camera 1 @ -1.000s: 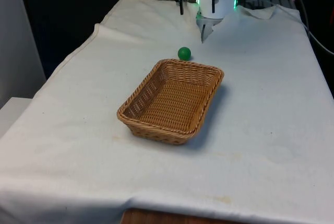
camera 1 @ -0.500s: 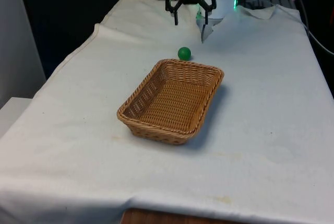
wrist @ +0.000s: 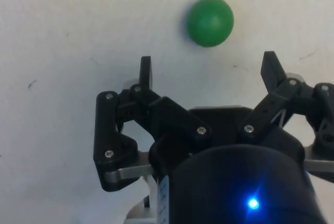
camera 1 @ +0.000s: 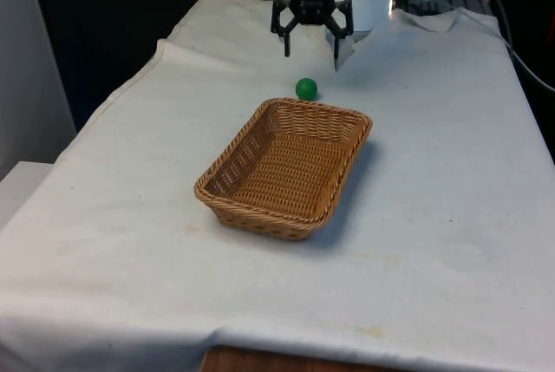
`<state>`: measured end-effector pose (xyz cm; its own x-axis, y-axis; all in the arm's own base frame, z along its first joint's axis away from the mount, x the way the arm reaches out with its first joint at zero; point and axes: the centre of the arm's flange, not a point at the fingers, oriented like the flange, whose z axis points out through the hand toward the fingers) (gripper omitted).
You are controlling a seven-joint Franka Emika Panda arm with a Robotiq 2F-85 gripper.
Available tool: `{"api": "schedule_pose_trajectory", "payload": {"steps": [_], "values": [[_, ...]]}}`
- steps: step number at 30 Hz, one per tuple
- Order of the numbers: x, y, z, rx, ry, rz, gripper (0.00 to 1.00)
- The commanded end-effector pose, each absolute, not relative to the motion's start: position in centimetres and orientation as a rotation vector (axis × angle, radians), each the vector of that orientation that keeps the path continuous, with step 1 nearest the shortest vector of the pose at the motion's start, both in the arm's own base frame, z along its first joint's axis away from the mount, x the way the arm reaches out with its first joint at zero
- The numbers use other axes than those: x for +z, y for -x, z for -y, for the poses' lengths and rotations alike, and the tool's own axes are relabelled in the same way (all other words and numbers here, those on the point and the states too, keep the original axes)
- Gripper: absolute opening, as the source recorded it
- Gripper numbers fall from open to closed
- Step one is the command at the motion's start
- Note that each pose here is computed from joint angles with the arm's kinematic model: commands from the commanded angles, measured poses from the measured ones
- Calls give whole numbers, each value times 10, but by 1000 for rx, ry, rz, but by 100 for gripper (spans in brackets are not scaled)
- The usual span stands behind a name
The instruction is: Pick up the ball and place it into the basket.
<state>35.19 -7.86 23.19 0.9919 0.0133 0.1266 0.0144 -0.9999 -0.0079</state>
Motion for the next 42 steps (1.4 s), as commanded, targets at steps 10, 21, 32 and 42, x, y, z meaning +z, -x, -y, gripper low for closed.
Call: {"api": "schedule_pose_trajectory", "payload": {"steps": [10,21,32,42], "values": [[217,-347,76,-243,3149,23,100],[206,-346,74,-255,3176,26,100],[198,-349,72,-240,3197,17,100],[189,-356,72,-211,3225,7,100]]}}
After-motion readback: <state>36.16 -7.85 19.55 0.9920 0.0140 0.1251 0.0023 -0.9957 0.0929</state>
